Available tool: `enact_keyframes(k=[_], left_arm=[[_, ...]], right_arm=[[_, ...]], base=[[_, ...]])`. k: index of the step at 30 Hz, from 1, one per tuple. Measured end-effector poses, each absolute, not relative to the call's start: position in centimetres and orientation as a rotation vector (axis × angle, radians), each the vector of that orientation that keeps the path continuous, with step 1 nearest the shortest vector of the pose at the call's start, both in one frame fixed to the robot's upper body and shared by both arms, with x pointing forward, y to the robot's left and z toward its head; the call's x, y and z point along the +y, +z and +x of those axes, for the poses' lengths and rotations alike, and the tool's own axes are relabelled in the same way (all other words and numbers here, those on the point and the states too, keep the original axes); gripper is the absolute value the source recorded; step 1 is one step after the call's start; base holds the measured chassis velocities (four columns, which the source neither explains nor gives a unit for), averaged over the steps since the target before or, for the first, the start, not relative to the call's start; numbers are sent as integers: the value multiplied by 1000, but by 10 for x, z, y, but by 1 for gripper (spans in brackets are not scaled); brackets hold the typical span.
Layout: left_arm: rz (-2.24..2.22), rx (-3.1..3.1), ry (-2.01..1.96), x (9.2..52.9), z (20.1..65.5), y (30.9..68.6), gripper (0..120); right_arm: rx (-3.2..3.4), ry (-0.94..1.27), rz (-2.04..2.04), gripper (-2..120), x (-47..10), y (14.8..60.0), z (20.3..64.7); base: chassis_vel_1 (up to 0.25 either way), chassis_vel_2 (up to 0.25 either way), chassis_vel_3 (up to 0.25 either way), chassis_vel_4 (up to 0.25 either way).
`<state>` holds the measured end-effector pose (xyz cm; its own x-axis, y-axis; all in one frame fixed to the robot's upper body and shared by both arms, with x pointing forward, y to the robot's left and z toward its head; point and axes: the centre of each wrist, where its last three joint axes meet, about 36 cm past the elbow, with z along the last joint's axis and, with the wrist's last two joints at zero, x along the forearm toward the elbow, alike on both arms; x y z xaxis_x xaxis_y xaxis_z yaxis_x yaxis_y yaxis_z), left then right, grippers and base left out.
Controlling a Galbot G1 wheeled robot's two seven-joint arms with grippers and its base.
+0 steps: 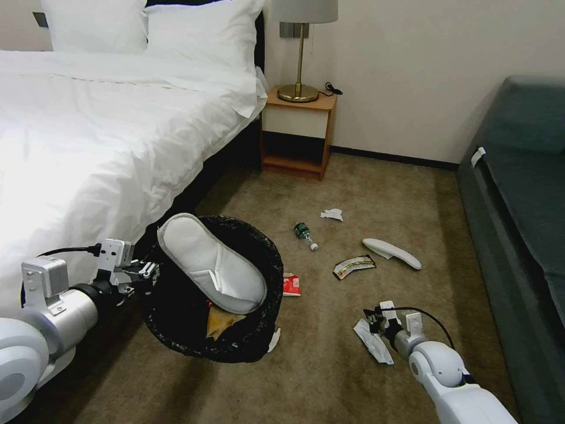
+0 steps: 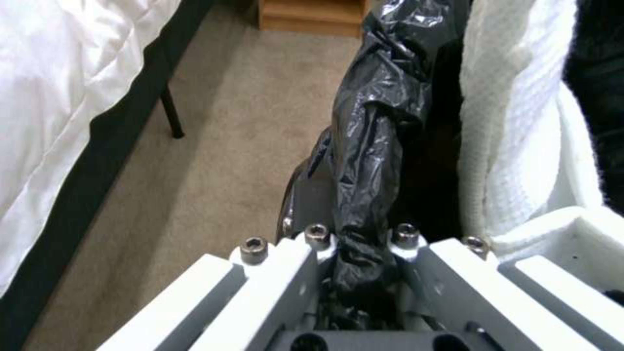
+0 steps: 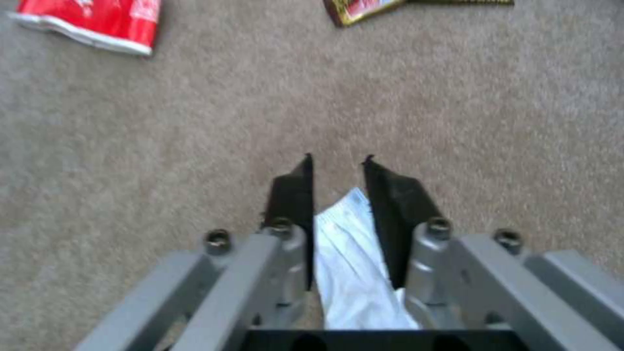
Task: Pick up the trash bin, then pick up the garbage on the floor and place it into the trash bin.
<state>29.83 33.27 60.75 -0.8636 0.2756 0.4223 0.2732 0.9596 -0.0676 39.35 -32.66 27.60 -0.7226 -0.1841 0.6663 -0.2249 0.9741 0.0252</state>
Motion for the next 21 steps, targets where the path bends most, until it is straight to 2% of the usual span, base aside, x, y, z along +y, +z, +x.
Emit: enact_keyframes(k=[2, 4, 5, 6, 10, 11, 12, 16, 17, 19, 20, 21], left_arm=[[-397, -2671, 7, 332, 298, 608, 1], [-398, -2671, 7, 332, 298, 608, 1], [-402, -2671, 7, 332, 298, 609, 1], [-402, -2671, 7, 332, 298, 609, 1], [-406, -2670, 7, 331, 298, 609, 1], [-406, -2670, 7, 331, 298, 609, 1], [-407, -2670, 5, 331, 298, 609, 1], [-406, -2670, 3, 331, 298, 609, 1], [-406, -2670, 3, 331, 298, 609, 1], [-405, -2669, 5, 331, 298, 609, 1], [-403, -2669, 7, 331, 298, 608, 1], [-404, -2668, 7, 331, 297, 608, 1]], right_arm=[[-2380, 77, 284, 33, -329, 269, 395], [-2373, 77, 286, 37, -330, 267, 395], [-2367, 81, 287, 44, -332, 264, 395], [-2367, 81, 287, 44, -332, 264, 395], [-2348, 88, 286, 62, -337, 256, 395], [-2348, 88, 286, 62, -337, 256, 395], [-2340, 89, 287, 71, -337, 251, 396], [-2332, 82, 290, 79, -335, 246, 397], [-2327, 81, 286, 86, -334, 241, 397], [-2324, 81, 281, 89, -335, 238, 397], [-2317, 85, 272, 96, -335, 231, 396], [-2316, 84, 267, 99, -335, 225, 395]], base=[[0, 0, 0, 0], [0, 0, 0, 0], [0, 0, 0, 0], [0, 0, 0, 0], [0, 0, 0, 0], [0, 0, 0, 0], [0, 0, 0, 0], [0, 0, 0, 0], [0, 0, 0, 0], [0, 0, 0, 0], [0, 0, 0, 0], [0, 0, 0, 0]])
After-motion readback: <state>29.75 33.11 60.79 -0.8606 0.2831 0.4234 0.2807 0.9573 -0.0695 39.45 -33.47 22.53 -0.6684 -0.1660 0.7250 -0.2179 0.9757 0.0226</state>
